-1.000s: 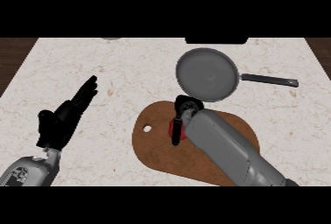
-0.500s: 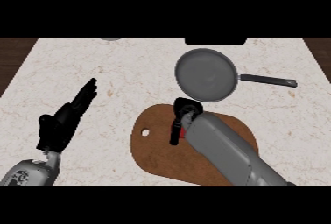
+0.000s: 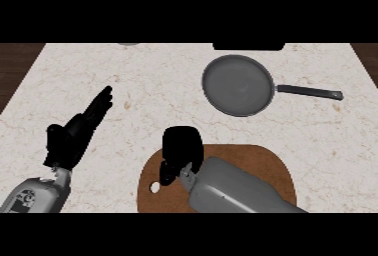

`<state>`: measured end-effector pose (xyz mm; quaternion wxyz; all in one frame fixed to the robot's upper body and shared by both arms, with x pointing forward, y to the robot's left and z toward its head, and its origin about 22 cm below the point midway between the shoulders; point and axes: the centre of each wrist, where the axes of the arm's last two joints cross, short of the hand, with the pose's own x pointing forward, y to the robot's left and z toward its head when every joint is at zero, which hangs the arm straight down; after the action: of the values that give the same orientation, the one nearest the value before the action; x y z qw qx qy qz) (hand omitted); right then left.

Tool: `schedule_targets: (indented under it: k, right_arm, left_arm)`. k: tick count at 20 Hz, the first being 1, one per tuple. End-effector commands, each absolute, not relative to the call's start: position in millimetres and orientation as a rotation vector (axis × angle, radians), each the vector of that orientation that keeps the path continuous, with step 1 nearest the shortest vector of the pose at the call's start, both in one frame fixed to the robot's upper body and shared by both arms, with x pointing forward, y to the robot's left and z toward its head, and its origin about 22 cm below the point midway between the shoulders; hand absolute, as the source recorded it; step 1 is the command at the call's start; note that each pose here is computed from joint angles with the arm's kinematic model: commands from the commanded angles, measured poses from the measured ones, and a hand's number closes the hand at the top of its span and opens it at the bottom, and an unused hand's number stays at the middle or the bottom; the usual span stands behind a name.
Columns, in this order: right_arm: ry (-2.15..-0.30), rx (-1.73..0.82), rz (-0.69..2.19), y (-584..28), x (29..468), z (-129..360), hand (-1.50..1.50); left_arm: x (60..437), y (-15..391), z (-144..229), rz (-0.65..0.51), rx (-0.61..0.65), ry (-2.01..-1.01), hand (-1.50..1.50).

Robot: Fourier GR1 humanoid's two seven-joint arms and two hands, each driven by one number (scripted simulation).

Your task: Pick the tomato from the cutting board and place it in the pan

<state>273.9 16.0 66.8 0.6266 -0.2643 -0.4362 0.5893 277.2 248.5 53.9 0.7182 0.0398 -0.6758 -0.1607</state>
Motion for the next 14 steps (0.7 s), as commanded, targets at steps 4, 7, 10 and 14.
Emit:
schedule_targets:
  k: [4,7,10,14]
  right_arm:
    - [-1.459,-0.807,1.186,41,215,94,1.50]
    - [-1.619,-0.920,1.073,45,208,112,1.50]
    - [-1.681,-0.933,0.990,41,196,118,1.50]
    - [-1.665,-0.988,0.886,32,202,117,1.50]
  left_arm:
    - [275,255,43,-0.324,0.103,-1.492,0.00]
    - [269,259,47,-0.346,0.101,-1.481,0.00]
    - [272,247,45,-0.341,0.107,-1.472,0.00]
    - [268,261,48,-0.319,0.085,-1.501,0.00]
